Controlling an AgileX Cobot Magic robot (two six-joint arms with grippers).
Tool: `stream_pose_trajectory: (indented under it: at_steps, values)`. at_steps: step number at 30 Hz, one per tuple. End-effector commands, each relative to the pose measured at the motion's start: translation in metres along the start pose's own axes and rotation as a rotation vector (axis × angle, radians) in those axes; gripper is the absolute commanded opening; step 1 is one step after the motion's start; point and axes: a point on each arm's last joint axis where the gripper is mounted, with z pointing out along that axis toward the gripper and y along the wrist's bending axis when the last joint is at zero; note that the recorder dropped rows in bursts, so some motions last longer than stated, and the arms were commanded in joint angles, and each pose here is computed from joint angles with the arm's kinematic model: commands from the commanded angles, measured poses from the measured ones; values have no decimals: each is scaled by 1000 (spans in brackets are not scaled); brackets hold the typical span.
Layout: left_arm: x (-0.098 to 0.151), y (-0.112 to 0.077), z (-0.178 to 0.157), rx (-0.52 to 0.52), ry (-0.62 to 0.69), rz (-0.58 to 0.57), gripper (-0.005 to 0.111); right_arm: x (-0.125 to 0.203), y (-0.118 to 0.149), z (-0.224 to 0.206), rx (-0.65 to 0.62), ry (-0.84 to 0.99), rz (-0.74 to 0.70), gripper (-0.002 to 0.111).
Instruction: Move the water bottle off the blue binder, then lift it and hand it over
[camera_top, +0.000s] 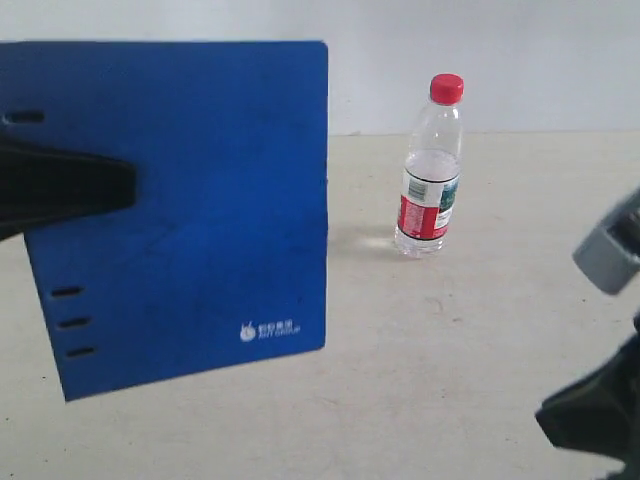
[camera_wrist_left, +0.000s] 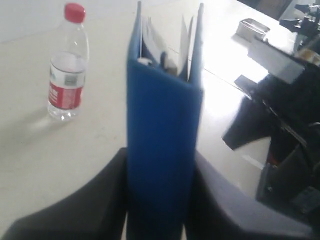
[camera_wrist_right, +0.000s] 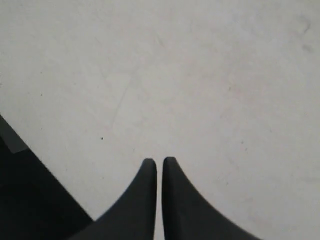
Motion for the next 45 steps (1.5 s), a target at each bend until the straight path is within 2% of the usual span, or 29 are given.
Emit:
stream_pose_trajectory:
  at_steps: [1, 7, 12, 18, 21, 30, 32, 34, 39, 41, 45]
  values:
    - [-29, 1, 7, -33, -131, -21, 5, 24, 6, -1, 12, -50, 140, 0]
    - [-58, -3, 34, 98, -156, -15, 5, 26, 8, -8, 26, -112, 125, 0]
    - [-75, -16, 64, 206, -129, 43, 5, 26, 8, -8, 26, -112, 125, 0]
    - [-95, -16, 91, 167, -152, 114, 5, 26, 8, -8, 26, -112, 125, 0]
    - [-102, -15, 93, 178, -162, 126, 5, 26, 8, -8, 26, -112, 125, 0]
    - [-105, -8, 93, 81, -182, 124, 5, 26, 8, -8, 27, -111, 116, 0]
    - [-105, -7, 93, 70, -181, 128, 10, 26, 8, -8, 27, -111, 113, 0]
    - [-104, -6, 93, 64, -176, 134, 21, 26, 8, -8, 27, -111, 113, 0]
    - [-103, -5, 93, 57, -164, 98, 55, 26, 8, -8, 28, -113, 112, 0]
    - [-103, -3, 94, 33, -159, 91, 61, 26, 8, -8, 28, -113, 112, 0]
    - [-101, 0, 94, 0, -129, 118, 61, 26, 8, -8, 28, -113, 112, 0]
